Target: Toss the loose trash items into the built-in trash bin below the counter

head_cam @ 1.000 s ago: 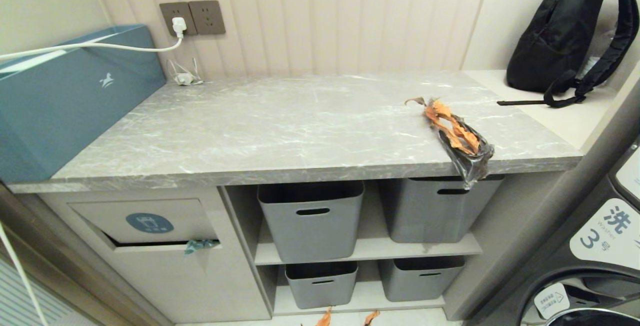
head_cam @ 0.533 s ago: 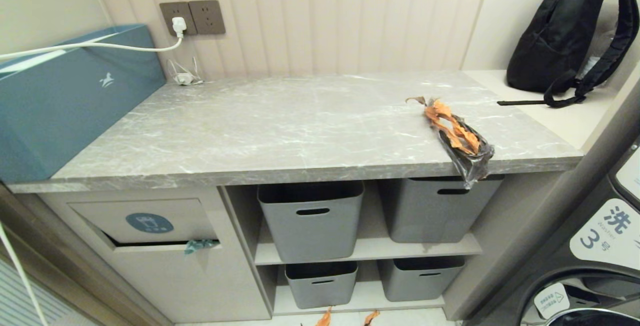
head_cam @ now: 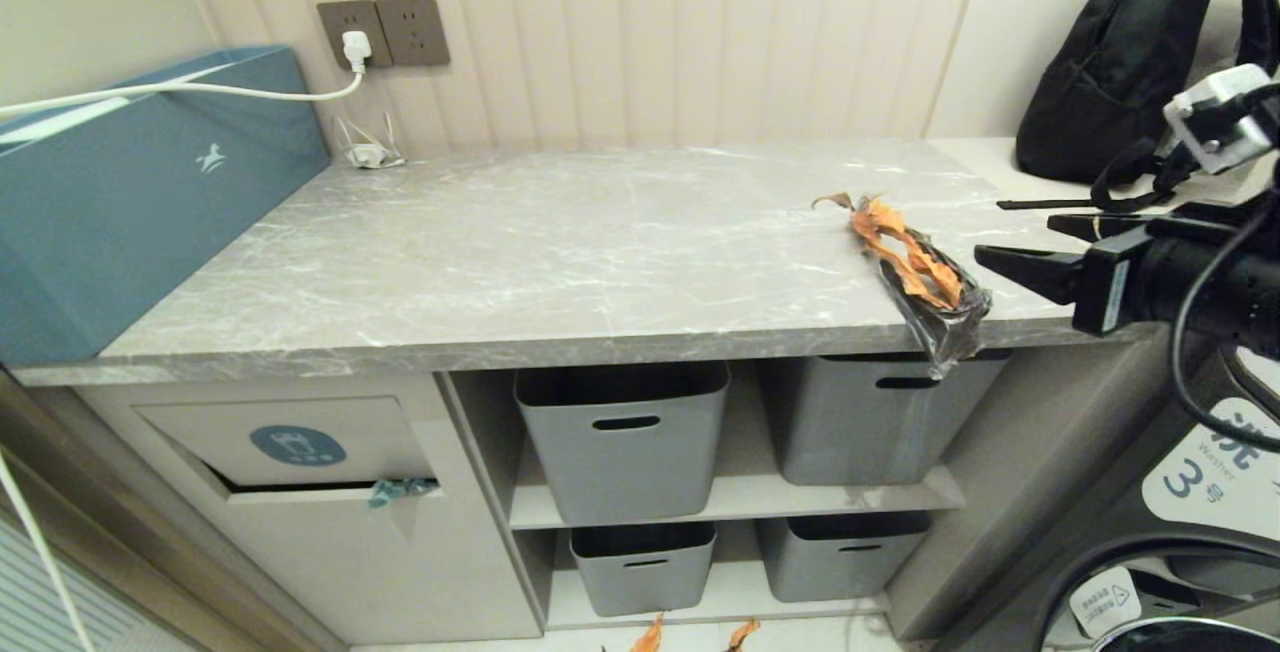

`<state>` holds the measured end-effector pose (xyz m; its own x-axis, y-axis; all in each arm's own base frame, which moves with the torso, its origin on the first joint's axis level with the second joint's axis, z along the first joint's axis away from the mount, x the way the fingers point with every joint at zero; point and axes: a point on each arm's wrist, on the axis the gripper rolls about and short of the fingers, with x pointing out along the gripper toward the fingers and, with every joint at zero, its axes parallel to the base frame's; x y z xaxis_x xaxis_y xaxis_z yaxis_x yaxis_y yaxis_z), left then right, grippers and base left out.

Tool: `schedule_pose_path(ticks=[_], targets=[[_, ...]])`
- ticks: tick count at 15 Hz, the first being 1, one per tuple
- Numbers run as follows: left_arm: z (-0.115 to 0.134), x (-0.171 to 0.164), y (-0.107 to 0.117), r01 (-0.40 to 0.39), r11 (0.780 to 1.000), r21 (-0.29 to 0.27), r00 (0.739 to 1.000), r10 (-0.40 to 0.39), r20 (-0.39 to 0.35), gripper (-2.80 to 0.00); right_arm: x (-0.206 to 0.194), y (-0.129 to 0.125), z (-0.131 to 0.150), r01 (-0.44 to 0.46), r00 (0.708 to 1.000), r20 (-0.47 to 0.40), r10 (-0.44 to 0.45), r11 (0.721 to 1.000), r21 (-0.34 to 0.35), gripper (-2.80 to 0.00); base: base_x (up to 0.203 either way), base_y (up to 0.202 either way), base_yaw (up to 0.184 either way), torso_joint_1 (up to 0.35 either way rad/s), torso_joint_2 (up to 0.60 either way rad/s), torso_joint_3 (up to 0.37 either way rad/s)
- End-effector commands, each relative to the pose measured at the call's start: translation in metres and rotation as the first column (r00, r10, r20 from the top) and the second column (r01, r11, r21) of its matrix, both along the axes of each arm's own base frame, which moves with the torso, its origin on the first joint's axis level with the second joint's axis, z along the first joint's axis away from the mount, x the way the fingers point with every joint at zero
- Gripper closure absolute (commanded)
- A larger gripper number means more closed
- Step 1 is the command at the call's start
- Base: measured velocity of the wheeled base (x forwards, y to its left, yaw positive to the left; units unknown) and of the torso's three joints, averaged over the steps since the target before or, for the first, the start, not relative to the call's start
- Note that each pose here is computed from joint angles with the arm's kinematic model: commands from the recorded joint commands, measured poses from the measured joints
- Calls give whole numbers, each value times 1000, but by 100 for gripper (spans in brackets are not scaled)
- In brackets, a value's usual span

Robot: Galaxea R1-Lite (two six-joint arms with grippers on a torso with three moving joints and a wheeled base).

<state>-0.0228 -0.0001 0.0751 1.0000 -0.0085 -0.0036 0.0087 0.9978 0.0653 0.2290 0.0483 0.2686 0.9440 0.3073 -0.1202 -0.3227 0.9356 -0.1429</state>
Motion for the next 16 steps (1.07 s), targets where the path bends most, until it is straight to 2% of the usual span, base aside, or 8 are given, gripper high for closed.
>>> schedule_pose_path(ticks=[1,5,16], targets=[[0,0,0,-1,1000,0,1000,1,1,0,27,4,-22,9,998,-69,-10,1000,-15,-280,0,0,0,0,0,0],[0,0,0,-1,1000,-1,1000,1,2,0,55,-6,-40,101,992,-77,-102,995,-22,-280,0,0,0,0,0,0],[0,0,0,-1,1000,-6,1000,1,1,0,74,-3,-62,100,984,-146,-104,994,-39,-280,0,0,0,0,0,0]])
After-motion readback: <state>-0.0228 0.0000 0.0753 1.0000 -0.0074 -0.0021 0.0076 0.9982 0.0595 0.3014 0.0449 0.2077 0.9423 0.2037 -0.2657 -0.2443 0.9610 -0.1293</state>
